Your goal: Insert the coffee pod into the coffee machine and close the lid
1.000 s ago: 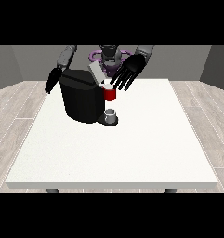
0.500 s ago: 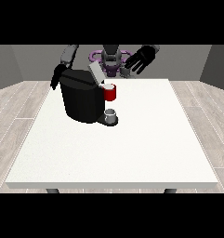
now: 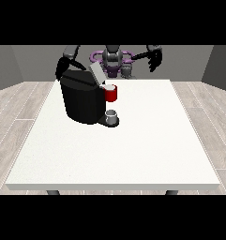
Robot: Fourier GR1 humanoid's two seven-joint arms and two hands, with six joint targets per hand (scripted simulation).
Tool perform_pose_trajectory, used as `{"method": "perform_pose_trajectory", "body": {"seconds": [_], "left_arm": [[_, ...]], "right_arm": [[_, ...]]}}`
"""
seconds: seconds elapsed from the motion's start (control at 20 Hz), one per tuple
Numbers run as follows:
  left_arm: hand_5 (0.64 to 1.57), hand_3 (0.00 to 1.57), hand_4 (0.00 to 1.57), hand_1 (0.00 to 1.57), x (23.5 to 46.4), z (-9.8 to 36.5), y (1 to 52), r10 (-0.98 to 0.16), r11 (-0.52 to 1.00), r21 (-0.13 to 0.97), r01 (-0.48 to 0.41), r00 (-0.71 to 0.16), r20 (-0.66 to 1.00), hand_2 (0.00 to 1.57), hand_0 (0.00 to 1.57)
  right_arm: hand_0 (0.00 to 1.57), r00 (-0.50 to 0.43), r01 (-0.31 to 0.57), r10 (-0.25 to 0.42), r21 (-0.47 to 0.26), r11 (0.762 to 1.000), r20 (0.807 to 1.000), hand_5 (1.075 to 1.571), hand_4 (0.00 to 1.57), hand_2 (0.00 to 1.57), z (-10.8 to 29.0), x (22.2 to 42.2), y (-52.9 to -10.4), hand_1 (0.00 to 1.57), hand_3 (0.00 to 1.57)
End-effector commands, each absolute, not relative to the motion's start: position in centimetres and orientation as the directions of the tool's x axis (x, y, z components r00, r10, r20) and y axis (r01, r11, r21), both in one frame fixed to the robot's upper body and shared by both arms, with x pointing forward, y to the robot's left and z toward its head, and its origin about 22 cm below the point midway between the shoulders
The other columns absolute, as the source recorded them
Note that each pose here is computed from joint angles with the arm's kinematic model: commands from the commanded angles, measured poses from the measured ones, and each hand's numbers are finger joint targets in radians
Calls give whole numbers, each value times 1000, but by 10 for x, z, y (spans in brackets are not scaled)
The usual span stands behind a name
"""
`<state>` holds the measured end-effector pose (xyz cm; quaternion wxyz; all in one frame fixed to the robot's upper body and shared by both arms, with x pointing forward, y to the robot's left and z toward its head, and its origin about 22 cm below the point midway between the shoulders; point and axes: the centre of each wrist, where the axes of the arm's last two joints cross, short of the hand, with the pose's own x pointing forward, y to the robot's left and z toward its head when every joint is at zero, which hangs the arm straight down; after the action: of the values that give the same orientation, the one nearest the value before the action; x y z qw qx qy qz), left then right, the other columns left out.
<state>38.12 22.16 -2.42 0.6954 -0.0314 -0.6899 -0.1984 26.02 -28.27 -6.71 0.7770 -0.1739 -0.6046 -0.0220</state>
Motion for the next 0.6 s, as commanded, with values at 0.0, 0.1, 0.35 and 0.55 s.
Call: {"method": "perform_pose_trajectory", "body": {"seconds": [0.0, 0.1, 0.35, 0.55], "left_arm": [[1571, 0, 323, 0, 342, -71, 235, -159, 940, 113, 323, 119, 980, 0, 0], [1571, 0, 389, 0, 342, -71, 237, -195, 940, 146, 309, 132, 972, 0, 0], [1571, 0, 390, 0, 339, -70, 228, -142, 951, 89, 295, 162, 977, 0, 0], [1571, 0, 457, 0, 324, -73, 253, -133, 951, 80, 298, 164, 977, 0, 0]], "right_arm": [[0, 252, 211, 170, -225, 951, 953, 1571, 0, 0, -64, 256, -280, 0, 0], [0, 179, 123, 125, -148, 981, 976, 1571, 0, 0, -37, 279, -264, 0, 0], [0, 103, 32, 172, -176, 984, 980, 1571, 62, 0, -6, 297, -259, 0, 0], [0, 54, 26, 228, -229, 973, 972, 1571, 251, 0, 20, 307, -273, 0, 0]]}}
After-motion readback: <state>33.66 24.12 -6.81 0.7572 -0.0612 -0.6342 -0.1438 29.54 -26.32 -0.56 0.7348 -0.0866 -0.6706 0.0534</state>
